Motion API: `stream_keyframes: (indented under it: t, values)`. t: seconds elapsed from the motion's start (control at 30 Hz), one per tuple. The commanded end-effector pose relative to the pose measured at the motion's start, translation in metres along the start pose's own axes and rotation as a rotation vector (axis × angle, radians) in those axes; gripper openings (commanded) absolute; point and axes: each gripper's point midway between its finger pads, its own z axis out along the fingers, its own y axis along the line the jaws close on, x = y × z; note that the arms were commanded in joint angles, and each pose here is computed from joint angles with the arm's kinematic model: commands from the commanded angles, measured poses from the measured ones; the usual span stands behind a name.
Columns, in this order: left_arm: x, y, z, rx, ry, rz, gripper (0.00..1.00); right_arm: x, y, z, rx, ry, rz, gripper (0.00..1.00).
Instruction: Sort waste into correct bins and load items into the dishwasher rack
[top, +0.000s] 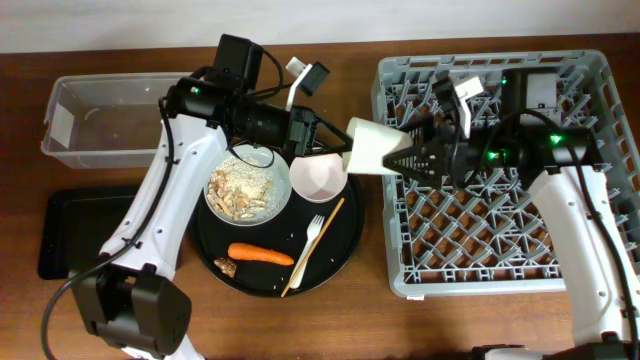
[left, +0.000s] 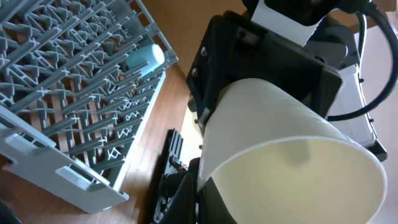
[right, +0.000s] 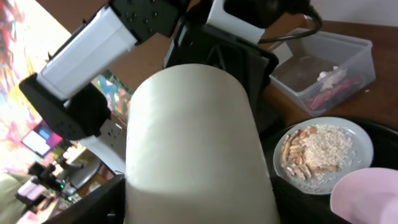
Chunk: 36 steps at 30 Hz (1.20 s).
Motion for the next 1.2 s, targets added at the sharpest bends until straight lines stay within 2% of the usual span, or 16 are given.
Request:
stream_keyframes:
  t: [0.0, 0.1, 0.13, 0.17, 0.3, 0.43, 0.47, 0.53, 0.6, 0.7, 0.87, 0.9, 0.97, 1.03, 1.07, 1.17]
  values:
    - [0.000, -0.009, -0.001, 0.014, -0.002, 0.041, 0.00, -0.004, 0.010, 0.002, -0.037, -0.004, -0.017, 0.64]
    - [0.000, -0.009, -0.001, 0.011, -0.002, 0.040, 0.01, -0.004, 0.010, 0.002, -0.038, -0.004, -0.015, 0.49]
    - [0.001, 0.005, -0.001, -0.070, 0.002, 0.036, 0.22, -0.003, 0.008, 0.003, -0.024, 0.000, -0.003, 0.49]
    - [0.008, 0.035, -0.006, -0.245, 0.024, -0.002, 0.33, 0.002, -0.006, 0.002, 0.056, 0.025, 0.059, 0.50]
    - [0.077, 0.139, -0.108, -1.170, 0.212, -0.304, 0.36, 0.066, -0.088, -0.052, 0.694, 0.234, 0.367, 0.49]
    - [0.086, 0.147, -0.152, -1.450, 0.170, -0.410, 0.36, 0.052, -0.098, -0.153, 1.039, 0.107, 0.538, 0.48]
    - [0.086, 0.149, -0.160, -1.500, 0.133, -0.442, 0.36, 0.054, -0.101, -0.222, 1.316, 0.045, 0.620, 0.46]
    - [0.084, 0.149, -0.160, -1.504, 0.117, -0.444, 0.36, 0.064, -0.092, -0.300, 1.611, -0.052, 0.738, 0.43]
    - [0.084, 0.149, -0.160, -1.504, 0.117, -0.443, 0.36, 0.085, -0.096, -0.345, 1.726, -0.117, 0.878, 0.43]
    - [0.084, 0.149, -0.160, -1.504, 0.117, -0.443, 0.36, 0.109, -0.145, -0.374, 1.730, -0.165, 1.016, 0.43]
    - [0.084, 0.149, -0.160, -1.503, 0.117, -0.444, 0.36, 0.126, -0.185, -0.390, 1.767, -0.165, 1.059, 0.43]
    - [0.083, 0.149, -0.160, -1.503, 0.116, -0.443, 0.36, 0.130, -0.193, -0.390, 1.753, -0.159, 1.068, 0.51]
    - [0.083, 0.149, -0.160, -1.503, 0.116, -0.443, 0.36, 0.134, -0.204, -0.386, 1.717, -0.156, 1.084, 0.56]
    - [0.083, 0.149, -0.160, -1.503, 0.116, -0.443, 0.36, 0.134, -0.208, -0.379, 1.671, -0.157, 1.083, 0.89]
    - [0.083, 0.149, -0.160, -1.503, 0.116, -0.443, 0.36, 0.135, -0.207, -0.377, 1.660, -0.154, 1.093, 0.99]
    - [0.084, 0.149, -0.160, -1.503, 0.117, -0.444, 0.38, 0.131, -0.202, -0.363, 1.585, -0.163, 1.110, 0.99]
